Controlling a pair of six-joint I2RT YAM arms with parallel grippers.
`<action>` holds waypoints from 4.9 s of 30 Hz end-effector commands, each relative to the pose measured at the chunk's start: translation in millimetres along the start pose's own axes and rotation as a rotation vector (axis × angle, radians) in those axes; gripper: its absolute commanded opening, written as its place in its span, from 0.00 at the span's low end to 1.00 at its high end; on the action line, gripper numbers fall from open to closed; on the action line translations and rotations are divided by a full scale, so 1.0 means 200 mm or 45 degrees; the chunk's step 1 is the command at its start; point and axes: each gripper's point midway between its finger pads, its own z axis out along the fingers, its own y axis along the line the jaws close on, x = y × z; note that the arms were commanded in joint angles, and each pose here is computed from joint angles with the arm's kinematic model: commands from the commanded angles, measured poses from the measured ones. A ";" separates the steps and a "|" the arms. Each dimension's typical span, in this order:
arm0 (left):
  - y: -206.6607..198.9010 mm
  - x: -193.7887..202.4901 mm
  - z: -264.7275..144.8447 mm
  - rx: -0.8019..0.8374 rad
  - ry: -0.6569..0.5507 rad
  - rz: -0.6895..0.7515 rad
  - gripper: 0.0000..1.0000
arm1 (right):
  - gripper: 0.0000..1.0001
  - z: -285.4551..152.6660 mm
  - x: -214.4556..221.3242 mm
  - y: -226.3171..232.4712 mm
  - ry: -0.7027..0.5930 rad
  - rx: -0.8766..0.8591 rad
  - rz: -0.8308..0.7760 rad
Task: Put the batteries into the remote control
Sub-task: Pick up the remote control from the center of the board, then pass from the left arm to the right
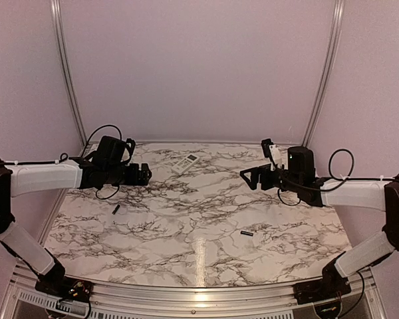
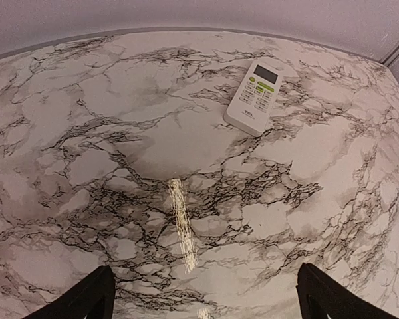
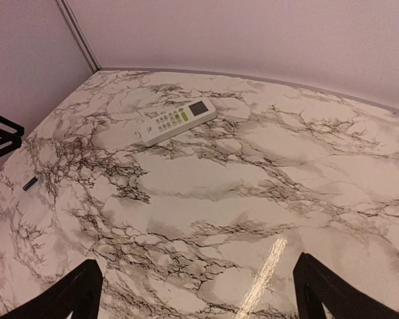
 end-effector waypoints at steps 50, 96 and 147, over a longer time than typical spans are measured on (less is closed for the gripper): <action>-0.29 -0.04 1.14 0.036 0.300 0.565 0.99 | 0.99 -0.19 0.02 -0.08 -0.074 -0.097 0.091; -0.58 0.09 0.13 0.722 0.295 0.208 0.26 | 0.94 -0.25 -0.07 0.11 -0.107 -0.344 -0.030; -1.07 0.84 -1.38 1.823 0.922 0.210 0.24 | 0.76 -0.90 0.37 1.63 0.183 -1.226 -1.010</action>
